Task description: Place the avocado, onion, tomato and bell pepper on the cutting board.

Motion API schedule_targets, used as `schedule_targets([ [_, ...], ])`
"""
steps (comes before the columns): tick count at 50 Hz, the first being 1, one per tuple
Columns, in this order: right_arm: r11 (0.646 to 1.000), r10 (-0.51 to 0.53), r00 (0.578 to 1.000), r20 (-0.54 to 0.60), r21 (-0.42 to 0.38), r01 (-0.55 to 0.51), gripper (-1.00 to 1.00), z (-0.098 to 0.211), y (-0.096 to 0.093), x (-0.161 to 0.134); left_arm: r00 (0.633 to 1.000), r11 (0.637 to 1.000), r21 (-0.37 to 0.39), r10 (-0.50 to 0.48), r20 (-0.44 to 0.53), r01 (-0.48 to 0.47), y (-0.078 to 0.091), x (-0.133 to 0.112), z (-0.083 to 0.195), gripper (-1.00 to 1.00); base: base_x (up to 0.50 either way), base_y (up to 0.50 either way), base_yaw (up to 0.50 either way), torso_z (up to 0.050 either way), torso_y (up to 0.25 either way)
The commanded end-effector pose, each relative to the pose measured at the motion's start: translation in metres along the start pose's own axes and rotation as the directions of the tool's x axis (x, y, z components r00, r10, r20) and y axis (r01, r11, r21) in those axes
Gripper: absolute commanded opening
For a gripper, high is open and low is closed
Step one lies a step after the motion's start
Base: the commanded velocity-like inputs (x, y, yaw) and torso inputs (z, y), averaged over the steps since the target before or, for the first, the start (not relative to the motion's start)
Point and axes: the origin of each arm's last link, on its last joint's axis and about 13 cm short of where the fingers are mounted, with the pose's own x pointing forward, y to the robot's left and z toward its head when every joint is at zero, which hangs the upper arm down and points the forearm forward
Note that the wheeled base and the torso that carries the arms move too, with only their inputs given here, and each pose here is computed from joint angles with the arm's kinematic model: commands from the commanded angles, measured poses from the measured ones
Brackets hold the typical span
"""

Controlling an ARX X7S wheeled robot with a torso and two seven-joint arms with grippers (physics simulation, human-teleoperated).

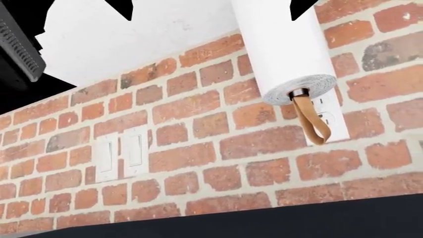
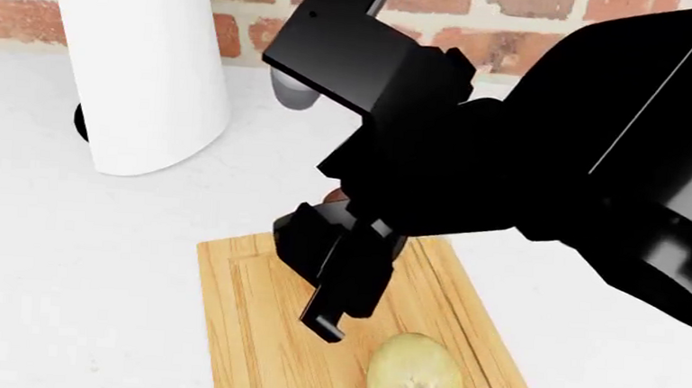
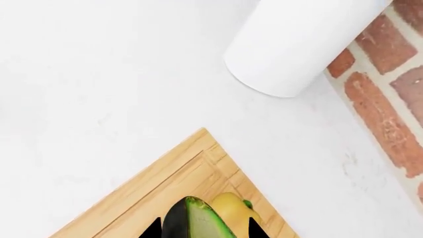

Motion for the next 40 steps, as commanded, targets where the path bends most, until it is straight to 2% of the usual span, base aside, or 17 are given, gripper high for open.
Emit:
schedule_targets([
  [1,1.000,0.014,1.000,0.013,-0.013,-0.014,-1.00,0.000,-0.003,0.010,1.000,1.000,0.003,0.003,0.000,-0.003,0.000,-0.001,0.001,1.00,0.00,0.00,0.00,0.000,0.000],
  [28,0.998,0.066,0.998,-0.019,0.023,-0.066,-1.00,-0.016,-0.003,0.038,1.000,1.000,0.004,0.007,0.001,-0.007,0.001,-0.001,0.001,1.00,0.00,0.00,0.00,0.000,0.000],
  [40,0.998,0.063,0.998,-0.011,0.029,-0.062,-1.00,-0.014,-0.003,0.035,1.000,1.000,0.005,0.008,0.000,-0.008,0.001,-0.001,0.001,1.00,0.00,0.00,0.00,0.000,0.000],
])
